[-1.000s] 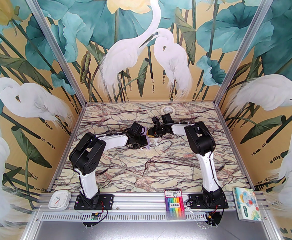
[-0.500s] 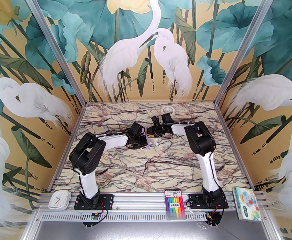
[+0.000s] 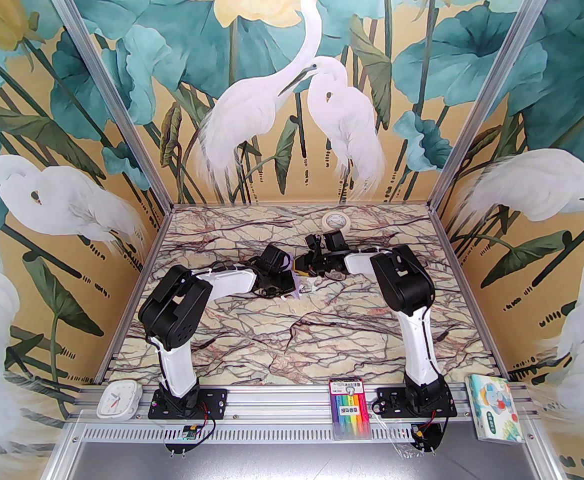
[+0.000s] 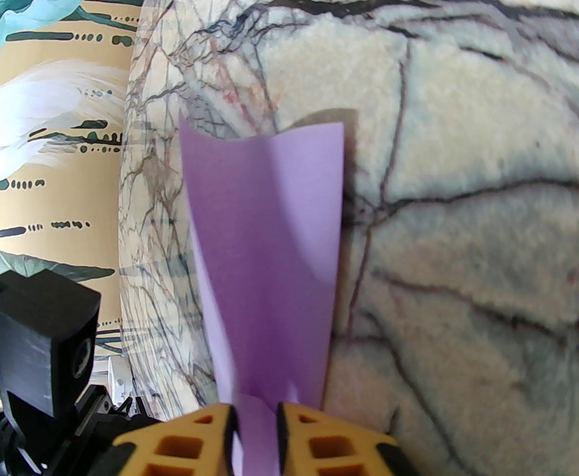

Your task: Fold a paper plane with a square sheet of paper (fold left side to right side)

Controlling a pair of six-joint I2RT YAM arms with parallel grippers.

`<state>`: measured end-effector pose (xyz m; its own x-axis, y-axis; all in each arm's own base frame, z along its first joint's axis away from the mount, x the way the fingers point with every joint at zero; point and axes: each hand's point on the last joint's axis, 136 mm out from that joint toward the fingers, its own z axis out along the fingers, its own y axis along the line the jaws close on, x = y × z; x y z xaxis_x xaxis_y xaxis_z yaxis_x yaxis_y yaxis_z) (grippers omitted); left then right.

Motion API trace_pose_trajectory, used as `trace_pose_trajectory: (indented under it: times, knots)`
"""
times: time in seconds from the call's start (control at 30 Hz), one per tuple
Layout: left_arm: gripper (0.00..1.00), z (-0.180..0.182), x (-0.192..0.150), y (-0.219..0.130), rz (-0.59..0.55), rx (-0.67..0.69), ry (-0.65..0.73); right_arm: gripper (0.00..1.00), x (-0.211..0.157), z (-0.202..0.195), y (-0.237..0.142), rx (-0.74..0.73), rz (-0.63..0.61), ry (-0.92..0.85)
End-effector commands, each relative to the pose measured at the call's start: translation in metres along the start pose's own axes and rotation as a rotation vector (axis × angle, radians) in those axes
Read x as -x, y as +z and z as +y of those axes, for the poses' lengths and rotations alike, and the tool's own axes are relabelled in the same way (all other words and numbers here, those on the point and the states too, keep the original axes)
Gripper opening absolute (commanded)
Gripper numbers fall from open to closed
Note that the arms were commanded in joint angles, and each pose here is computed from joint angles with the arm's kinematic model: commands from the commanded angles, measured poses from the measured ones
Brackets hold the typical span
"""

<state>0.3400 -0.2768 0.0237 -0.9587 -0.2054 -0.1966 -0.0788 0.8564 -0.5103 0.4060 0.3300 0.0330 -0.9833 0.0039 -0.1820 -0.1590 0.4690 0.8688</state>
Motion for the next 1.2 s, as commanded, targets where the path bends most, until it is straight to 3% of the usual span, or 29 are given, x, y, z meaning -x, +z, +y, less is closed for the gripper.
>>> trace_pose_trajectory:
  times: [0.0, 0.23, 0.47, 0.77, 0.83, 1.17]
  knots:
    - [0.08, -0.002, 0.002, 0.001, -0.008, 0.004, -0.003, 0.11, 0.004, 0.010, 0.002, 0.006, -0.016, -0.032]
    - [0.08, -0.002, 0.003, -0.002, -0.016, 0.011, 0.003, 0.03, 0.004, 0.011, 0.010, 0.039, 0.015, -0.041]
    - [0.09, 0.007, 0.007, -0.015, -0.044, 0.043, 0.000, 0.03, -0.001, 0.011, 0.015, 0.046, 0.048, -0.046]
    - [0.11, 0.065, 0.040, -0.045, -0.144, 0.126, -0.158, 0.02, 0.001, 0.015, 0.008, 0.041, -0.005, -0.036]
    - [0.15, 0.067, 0.048, -0.042, -0.142, 0.137, -0.160, 0.02, 0.001, 0.016, 0.008, 0.040, -0.019, -0.028]
    - [0.15, 0.065, 0.071, -0.012, -0.100, 0.181, -0.165, 0.03, -0.005, 0.022, 0.009, 0.051, -0.075, -0.001]
